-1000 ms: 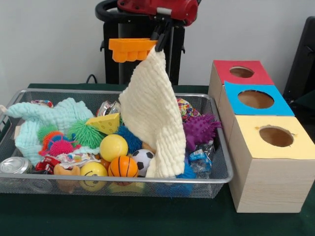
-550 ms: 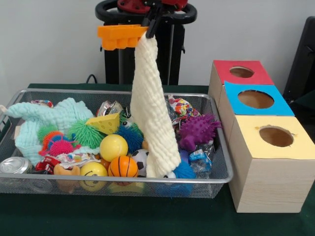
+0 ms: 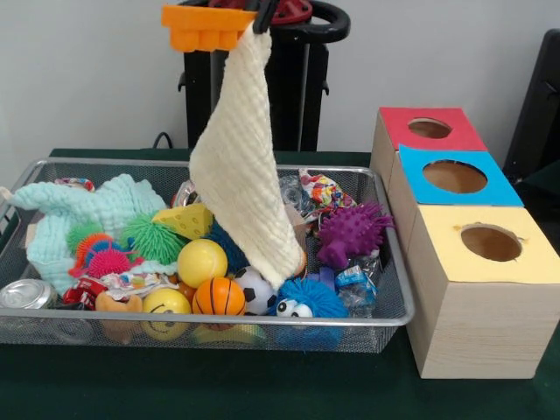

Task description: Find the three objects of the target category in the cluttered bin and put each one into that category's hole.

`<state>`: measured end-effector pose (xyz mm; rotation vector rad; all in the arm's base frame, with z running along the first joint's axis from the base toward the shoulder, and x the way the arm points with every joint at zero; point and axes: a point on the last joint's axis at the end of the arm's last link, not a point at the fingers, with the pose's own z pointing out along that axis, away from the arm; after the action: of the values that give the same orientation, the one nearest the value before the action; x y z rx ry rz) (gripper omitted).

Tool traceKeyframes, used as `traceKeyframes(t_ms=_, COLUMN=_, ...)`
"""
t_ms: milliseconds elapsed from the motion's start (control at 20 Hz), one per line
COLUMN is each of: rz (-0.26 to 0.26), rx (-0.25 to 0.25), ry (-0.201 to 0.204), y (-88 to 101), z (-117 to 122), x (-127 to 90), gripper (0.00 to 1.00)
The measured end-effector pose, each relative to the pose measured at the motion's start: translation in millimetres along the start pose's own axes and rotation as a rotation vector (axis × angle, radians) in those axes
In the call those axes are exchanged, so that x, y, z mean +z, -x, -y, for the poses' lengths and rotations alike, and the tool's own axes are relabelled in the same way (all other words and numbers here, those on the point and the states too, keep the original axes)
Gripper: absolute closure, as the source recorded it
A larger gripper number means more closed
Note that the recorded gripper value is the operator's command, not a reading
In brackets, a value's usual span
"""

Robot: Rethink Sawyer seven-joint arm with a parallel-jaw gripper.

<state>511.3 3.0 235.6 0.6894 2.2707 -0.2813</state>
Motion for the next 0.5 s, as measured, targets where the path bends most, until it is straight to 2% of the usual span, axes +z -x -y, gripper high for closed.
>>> traceKeyframes(t_ms=150, rz=0.012, rx=-0.007, ry=0.007, y=13.9, z=0, x=-6, gripper=1.0)
traceKeyframes(t_ms=500, rz=0.034, rx=-0.011, ry=0.012, y=29.7, z=4, x=-9, gripper=1.0)
